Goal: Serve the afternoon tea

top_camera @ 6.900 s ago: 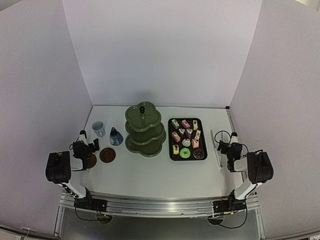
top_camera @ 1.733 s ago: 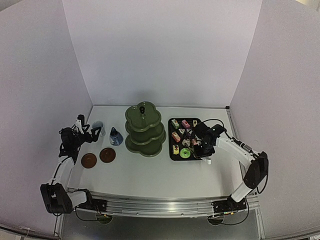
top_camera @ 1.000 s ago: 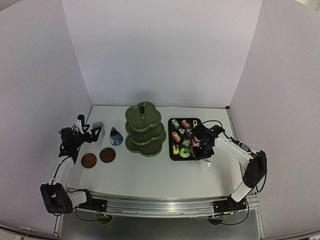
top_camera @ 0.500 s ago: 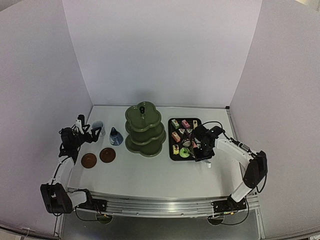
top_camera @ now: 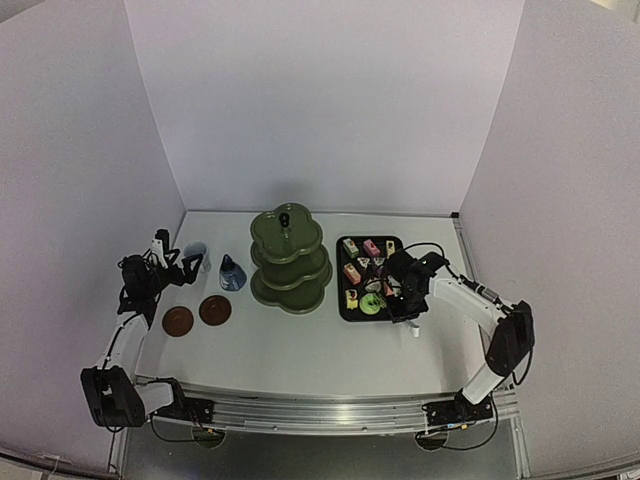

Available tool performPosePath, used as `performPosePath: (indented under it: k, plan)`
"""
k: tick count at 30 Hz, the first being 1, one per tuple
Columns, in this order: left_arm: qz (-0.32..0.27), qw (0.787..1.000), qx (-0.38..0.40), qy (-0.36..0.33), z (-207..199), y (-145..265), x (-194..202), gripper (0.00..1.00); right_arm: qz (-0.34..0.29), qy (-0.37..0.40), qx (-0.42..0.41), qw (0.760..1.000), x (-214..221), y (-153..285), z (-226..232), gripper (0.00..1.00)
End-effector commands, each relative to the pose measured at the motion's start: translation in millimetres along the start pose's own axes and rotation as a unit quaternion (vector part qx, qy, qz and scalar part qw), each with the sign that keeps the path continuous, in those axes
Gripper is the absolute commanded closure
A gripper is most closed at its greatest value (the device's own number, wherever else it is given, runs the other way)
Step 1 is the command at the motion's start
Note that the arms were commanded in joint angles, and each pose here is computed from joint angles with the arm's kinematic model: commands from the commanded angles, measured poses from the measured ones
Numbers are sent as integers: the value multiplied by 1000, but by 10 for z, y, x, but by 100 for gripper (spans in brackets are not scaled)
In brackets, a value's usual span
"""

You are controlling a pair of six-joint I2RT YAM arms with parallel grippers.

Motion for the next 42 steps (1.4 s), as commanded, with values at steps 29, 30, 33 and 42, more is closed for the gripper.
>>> performPosePath:
  k: [29, 30, 33, 42]
  plan:
    - [-54, 996, -63, 24, 99, 26, -101, 0, -207, 18, -6, 978, -815, 999, 119, 100]
    - [-56, 996, -69, 29, 113, 25, -111, 0, -214, 11, -6, 977, -964, 968, 89, 100]
    - [-51, 995, -77, 41, 125, 25, -109, 0, -230, -8, -6, 973, -1377, 821, -44, 100]
    - [-13, 991, -84, 103, 144, 62, 270, 0, -277, 52, -48, 958, -2096, 489, 36, 100]
Point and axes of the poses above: each gripper's point midway between its finger pads, its own y axis back along the fingers, its own z axis along the line the jaws close on, x = y × z, the point moved 8 cm from there along y, back along the fingers
